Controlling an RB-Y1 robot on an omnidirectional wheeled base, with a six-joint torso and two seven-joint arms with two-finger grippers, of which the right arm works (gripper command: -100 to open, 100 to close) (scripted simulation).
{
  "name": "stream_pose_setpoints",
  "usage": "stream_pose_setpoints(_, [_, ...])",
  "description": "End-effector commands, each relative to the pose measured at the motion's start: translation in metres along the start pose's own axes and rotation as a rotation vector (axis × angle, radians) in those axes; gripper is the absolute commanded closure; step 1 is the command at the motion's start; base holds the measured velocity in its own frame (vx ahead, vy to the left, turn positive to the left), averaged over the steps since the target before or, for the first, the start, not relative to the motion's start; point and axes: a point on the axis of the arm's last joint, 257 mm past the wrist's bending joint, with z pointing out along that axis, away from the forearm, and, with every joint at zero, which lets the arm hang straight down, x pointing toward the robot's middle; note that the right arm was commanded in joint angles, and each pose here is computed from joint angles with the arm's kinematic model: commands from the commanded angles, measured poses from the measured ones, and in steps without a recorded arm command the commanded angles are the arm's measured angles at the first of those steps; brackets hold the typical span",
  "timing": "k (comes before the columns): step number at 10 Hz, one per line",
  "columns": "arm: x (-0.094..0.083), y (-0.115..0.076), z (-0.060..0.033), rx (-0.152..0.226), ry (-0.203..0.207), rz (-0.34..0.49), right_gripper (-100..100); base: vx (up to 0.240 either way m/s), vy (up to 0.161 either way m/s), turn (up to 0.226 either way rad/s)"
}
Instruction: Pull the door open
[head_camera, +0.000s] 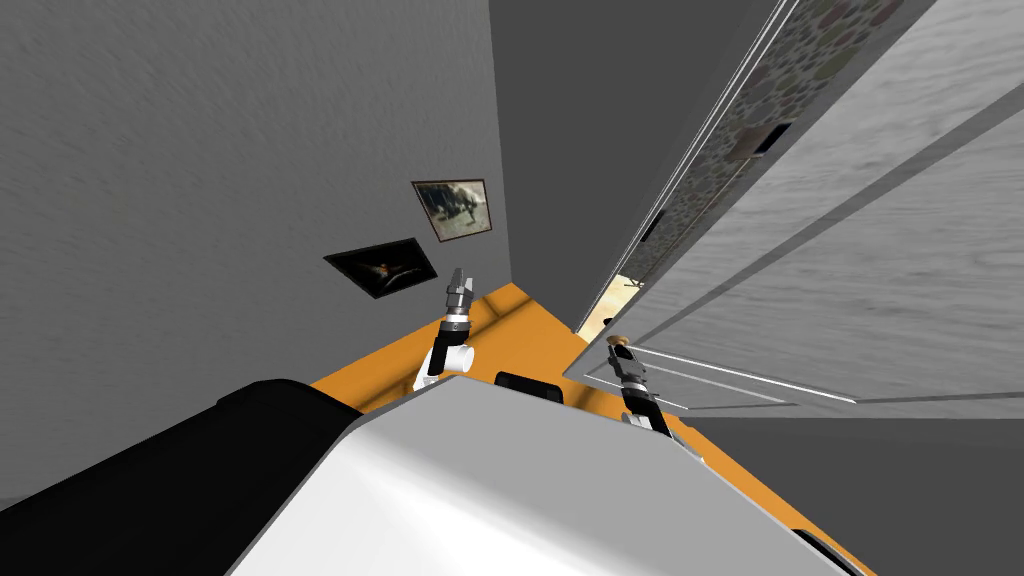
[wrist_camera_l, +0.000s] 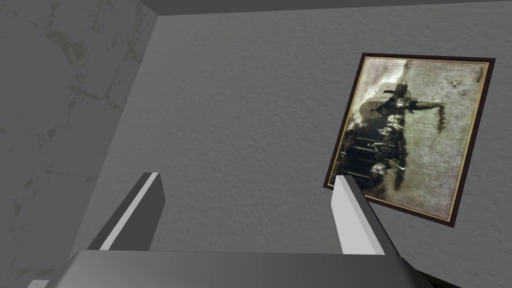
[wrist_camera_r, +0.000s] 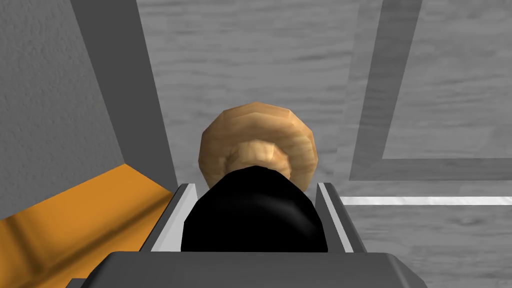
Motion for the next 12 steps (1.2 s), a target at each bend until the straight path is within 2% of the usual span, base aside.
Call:
stream_pose_setpoints(1, [0.0, -0.002, -0.0053, 0.025, 0.002, 0.0, 100, -0.202, -0.085, 0.097])
stream_pose_setpoints(6, [0.002, -0.005, -0.0262, 0.109, 0.007, 0.003, 100, -0.197, -0.053, 0.097])
stream_pose_setpoints(7, [0.002, -0.005, -0.0292, 0.121, 0.007, 0.004, 100, -0.197, -0.052, 0.079])
stream_pose_setpoints(8, [0.001, -0.006, -0.0268, 0.113, 0.004, 0.002, 100, -0.084, -0.02, 0.017])
stream_pose_setpoints(9, [-0.001, -0.004, -0.0365, 0.131, 0.002, 0.003, 100, -0.141, -0.047, 0.153])
stream_pose_setpoints(12, [0.0, -0.001, -0.0484, 0.154, 0.005, 0.002, 100, -0.196, -0.074, 0.131])
